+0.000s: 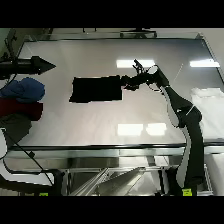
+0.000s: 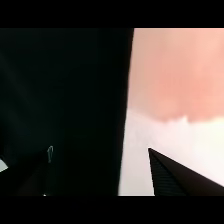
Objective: Fold the shirts.
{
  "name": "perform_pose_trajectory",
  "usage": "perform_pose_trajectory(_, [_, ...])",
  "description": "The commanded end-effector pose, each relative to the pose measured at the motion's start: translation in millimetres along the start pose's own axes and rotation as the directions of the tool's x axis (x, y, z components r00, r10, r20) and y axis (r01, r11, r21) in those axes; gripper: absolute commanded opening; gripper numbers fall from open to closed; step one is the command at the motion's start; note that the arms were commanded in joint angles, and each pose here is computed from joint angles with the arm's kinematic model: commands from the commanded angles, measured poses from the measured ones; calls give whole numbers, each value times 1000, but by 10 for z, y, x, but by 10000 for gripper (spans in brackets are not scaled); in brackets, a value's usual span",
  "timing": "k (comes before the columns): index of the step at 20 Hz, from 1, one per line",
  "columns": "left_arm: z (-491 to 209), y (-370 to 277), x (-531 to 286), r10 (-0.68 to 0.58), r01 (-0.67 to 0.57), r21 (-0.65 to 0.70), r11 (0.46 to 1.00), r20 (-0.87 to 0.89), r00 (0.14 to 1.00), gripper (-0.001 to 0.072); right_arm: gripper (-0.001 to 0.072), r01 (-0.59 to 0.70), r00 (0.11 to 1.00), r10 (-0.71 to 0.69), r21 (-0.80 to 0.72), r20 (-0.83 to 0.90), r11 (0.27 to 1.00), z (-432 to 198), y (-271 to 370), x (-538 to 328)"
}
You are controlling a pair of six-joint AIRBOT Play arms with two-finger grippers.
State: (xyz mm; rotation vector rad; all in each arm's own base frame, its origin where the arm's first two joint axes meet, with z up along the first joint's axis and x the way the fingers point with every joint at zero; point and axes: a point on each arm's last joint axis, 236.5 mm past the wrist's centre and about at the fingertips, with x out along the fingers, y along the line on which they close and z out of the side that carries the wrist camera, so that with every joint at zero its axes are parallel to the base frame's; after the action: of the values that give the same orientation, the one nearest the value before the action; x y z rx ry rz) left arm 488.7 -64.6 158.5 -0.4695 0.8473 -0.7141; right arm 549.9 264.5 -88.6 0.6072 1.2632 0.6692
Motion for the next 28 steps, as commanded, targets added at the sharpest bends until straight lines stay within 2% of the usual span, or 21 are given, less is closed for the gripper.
perform_pose_trajectory(1, [-1, -2, 1, 1, -1, 1, 1000, 0, 1000, 21, 700, -67, 998, 67, 9, -5, 998, -56, 114, 195])
perform_pose_trajectory(2, [-2, -3, 1, 1, -1, 1, 1000, -1, 1000, 20, 585, -95, 995, 95, 3, 18, 995, -5, 206, 206])
perform_pose_trajectory(3, [-2, -3, 1, 1, -1, 1, 1000, -1, 1000, 21, 394, -130, 990, 131, -10, 48, 991, 62, 298, 202])
perform_pose_trajectory(4, [-5, -4, 1, 0, 0, 1, 1000, -2, 1000, 21, 358, -166, 984, 166, -7, 69, 986, 109, 390, 195])
perform_pose_trajectory(5, [-11, -7, 1, -1, 1, 1, 1000, -4, 1000, 21, 223, -189, 979, 189, -8, 82, 982, 140, 453, 184])
perform_pose_trajectory(6, [-12, -7, 1, -1, 1, 1, 1000, -5, 1000, 21, 29, -208, 974, 208, -9, 88, 978, 158, 512, 167])
perform_pose_trajectory(9, [-41, -22, 1, -8, 8, 1, 1000, -17, 1000, 21, 19, -221, 967, 226, -55, 119, 974, 259, 766, -72])
perform_pose_trajectory(11, [-64, -36, 0, -14, 14, 0, 1000, -27, 1000, 21, 18, -192, 959, 210, -108, 188, 975, 464, 970, -547])
perform_pose_trajectory(14, [-67, -38, 0, -14, 14, 0, 1000, -28, 999, 21, 18, -42, 936, 87, -139, 340, 989, 744, 1104, -1729])
perform_pose_trajectory(16, [-88, -49, -1, -19, 19, -1, 1000, -37, 999, 21, 18, 81, 905, -15, -135, 426, 988, 697, 1183, -2625])
perform_pose_trajectory(19, [-163, -90, -6, -36, 35, -26, 999, -69, 997, 21, 18, 243, 822, -180, -48, 540, 969, 405, 1144, -3847])
perform_pose_trajectory(21, [-202, -110, -9, -45, 40, -64, 997, -85, 995, 20, 17, 306, 753, -278, 56, 596, 950, 176, 969, -4514])
perform_pose_trajectory(28, [-421, -264, -7, -99, 71, -153, 986, -181, 979, 20, 20, 356, 479, -518, 383, 708, 853, -378, 36, -6208])
